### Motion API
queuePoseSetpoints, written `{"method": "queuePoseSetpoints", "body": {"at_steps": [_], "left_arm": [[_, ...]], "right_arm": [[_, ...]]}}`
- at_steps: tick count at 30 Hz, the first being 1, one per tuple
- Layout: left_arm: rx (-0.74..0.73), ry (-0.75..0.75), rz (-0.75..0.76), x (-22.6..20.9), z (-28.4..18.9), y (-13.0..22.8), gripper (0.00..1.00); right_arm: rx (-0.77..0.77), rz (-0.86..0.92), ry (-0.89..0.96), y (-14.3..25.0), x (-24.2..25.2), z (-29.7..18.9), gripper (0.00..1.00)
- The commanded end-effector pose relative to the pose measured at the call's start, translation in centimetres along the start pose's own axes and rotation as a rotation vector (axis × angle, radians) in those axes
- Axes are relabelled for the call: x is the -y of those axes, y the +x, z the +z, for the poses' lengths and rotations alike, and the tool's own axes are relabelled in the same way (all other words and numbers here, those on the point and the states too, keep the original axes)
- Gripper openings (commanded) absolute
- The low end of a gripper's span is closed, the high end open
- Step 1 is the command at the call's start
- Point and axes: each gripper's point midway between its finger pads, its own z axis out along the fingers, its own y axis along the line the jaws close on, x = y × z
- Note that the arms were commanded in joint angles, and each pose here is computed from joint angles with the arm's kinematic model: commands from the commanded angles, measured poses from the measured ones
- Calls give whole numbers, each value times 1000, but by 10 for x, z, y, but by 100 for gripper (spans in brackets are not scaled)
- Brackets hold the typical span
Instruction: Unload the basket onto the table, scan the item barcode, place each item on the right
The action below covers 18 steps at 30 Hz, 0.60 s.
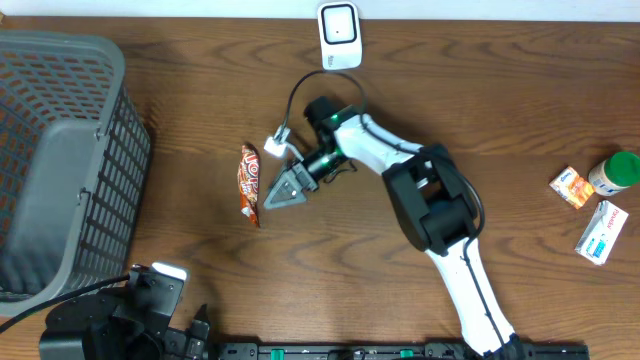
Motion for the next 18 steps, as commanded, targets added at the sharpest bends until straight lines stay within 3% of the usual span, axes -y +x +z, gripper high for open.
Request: {"method": "queuePoseSetpoints", "body": {"at_steps": [1,13,18], "left_arm": [[7,-3,9,0,-2,0,95],[6,-3,9,0,-2,0,95],[7,-3,9,0,-2,0,95]], "right_arm": [[2,90,105,3,22,-21,99],[-21,375,370,-5,49,-37,99],[30,291,382,-34,47,-32,99]]}}
